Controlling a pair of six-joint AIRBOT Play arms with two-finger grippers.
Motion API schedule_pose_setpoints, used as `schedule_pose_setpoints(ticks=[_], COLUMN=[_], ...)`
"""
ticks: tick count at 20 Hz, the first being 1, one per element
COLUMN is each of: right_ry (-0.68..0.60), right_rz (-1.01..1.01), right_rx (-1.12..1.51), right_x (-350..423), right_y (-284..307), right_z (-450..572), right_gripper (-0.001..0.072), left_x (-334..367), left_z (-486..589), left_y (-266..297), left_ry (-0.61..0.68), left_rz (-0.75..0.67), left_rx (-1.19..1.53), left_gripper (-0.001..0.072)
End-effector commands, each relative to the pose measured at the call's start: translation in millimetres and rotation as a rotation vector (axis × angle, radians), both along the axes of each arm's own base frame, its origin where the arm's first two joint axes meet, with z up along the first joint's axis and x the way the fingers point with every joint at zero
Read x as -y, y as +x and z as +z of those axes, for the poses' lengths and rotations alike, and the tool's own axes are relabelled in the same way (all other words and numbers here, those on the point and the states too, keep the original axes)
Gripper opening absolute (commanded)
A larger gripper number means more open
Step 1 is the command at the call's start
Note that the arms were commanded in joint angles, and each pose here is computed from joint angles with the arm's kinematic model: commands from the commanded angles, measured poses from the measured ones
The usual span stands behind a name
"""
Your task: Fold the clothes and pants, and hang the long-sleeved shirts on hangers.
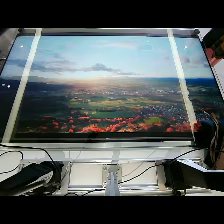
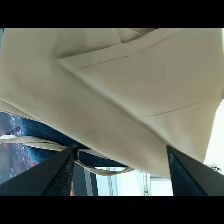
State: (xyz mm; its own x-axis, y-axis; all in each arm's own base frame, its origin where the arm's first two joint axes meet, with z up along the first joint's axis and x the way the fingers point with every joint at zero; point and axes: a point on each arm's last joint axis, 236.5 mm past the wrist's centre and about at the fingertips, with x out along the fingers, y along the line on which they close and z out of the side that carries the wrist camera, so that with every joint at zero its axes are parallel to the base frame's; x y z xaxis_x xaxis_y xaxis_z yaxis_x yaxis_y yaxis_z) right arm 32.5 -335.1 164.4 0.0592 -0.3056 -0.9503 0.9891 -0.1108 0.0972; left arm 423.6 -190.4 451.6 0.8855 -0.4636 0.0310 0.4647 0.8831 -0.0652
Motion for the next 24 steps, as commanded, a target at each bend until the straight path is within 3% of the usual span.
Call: schedule_pose_setpoints(ticks=[1,4,5,8,12,16,24], right_ry=[-0.024,-0.064,-0.071,-0.089,-0.188,-0.324,-0.35], right_rz=[0.034,0.155,0.219,0.466,0.943,1.361,1.455], right_rx=[0.02,0.073,0.102,0.122,0.119,0.08,0.136], right_x=[3.8,5.4,1.4,-27.7,-101.6,-176.5,-210.4], right_y=[14.0,59.8,82.7,158.6,267.1,328.5,349.4], right_z=[2.2,7.1,9.0,12.0,20.7,28.4,33.9], right_gripper=[0.0429,0.0078,0.0023,0.0023,0.0022,0.0023,0.0023], left_x=[-0.4,-0.4,-0.4,-0.4,-0.4,-0.4,-0.4], left_z=[0.2,0.2,0.2,0.3,0.2,0.2,0.2], left_y=[-0.1,-0.1,-0.1,-0.1,-0.1,-0.1,-0.1], left_ry=[0.0,0.0,0.0,0.0,0.0,0.0,0.0], left_rz=[0.001,0.001,0.001,0.001,0.001,0.001,0.001], left_rx=[0.0,0.0,0.0,0.001,0.0,0.0,0.0], left_gripper=[0.069,0.0691,0.0691,0.0691,0.0691,0.0691,0.0691])
